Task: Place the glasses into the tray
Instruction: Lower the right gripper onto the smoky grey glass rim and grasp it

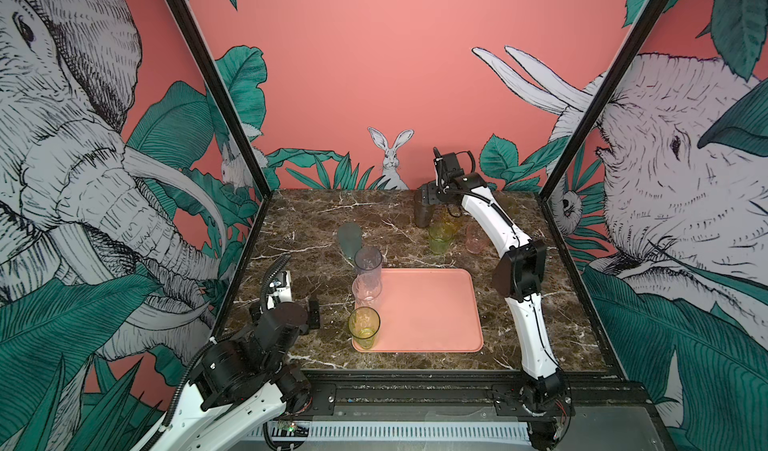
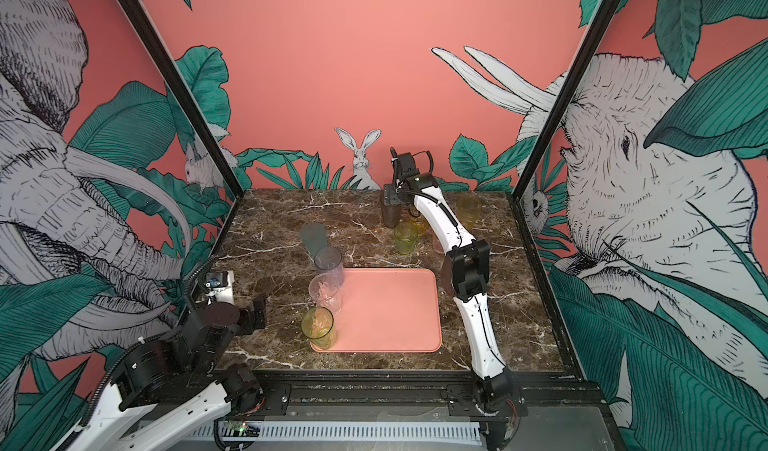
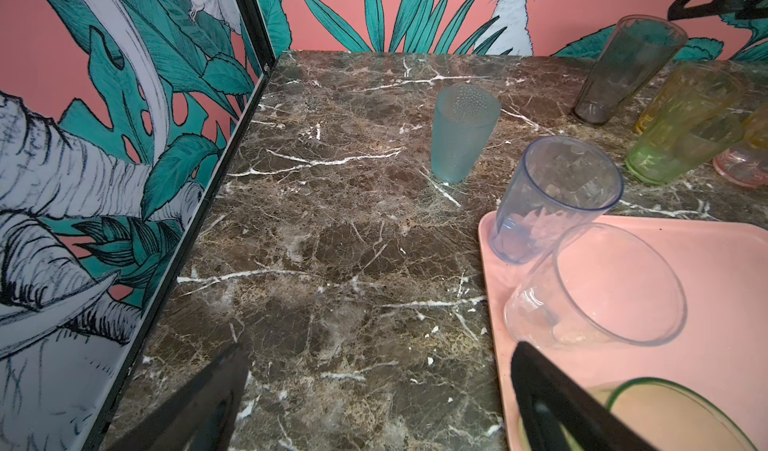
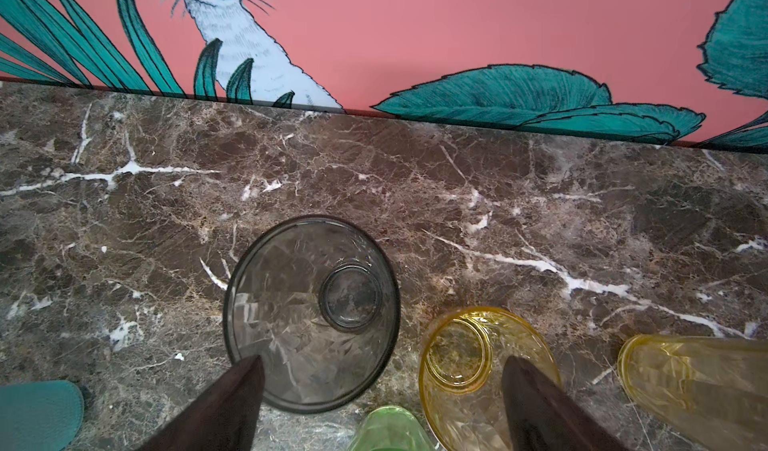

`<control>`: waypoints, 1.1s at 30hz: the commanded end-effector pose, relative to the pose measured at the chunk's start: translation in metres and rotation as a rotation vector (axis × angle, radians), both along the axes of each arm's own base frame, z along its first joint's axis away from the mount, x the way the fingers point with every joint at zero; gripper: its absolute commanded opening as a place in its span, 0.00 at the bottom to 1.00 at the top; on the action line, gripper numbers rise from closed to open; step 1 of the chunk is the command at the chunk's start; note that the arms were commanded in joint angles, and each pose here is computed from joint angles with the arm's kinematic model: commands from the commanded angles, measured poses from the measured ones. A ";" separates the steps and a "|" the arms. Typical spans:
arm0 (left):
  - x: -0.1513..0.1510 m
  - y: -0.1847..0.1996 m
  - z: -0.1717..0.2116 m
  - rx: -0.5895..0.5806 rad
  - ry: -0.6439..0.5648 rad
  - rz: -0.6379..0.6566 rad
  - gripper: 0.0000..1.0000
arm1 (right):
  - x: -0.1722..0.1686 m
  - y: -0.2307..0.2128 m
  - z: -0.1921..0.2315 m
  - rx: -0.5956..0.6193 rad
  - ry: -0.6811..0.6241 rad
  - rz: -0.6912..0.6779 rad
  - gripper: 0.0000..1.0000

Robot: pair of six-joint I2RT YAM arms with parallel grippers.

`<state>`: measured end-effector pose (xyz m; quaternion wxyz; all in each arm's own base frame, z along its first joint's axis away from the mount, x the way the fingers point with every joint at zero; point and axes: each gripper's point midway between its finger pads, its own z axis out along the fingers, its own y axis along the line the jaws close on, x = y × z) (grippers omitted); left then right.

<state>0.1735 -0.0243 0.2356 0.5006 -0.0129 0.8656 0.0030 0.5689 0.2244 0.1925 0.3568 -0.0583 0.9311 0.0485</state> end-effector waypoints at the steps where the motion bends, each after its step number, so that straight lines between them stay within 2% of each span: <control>1: 0.001 0.000 -0.002 -0.005 -0.004 0.009 0.99 | 0.009 0.004 0.006 0.024 -0.033 -0.010 0.90; 26: 0.001 -0.001 -0.002 -0.009 -0.005 0.002 0.99 | 0.019 0.001 -0.026 0.007 0.003 -0.028 0.70; 33: 0.000 -0.002 -0.001 -0.016 -0.002 -0.006 0.99 | 0.019 0.004 -0.033 0.024 0.027 -0.007 0.53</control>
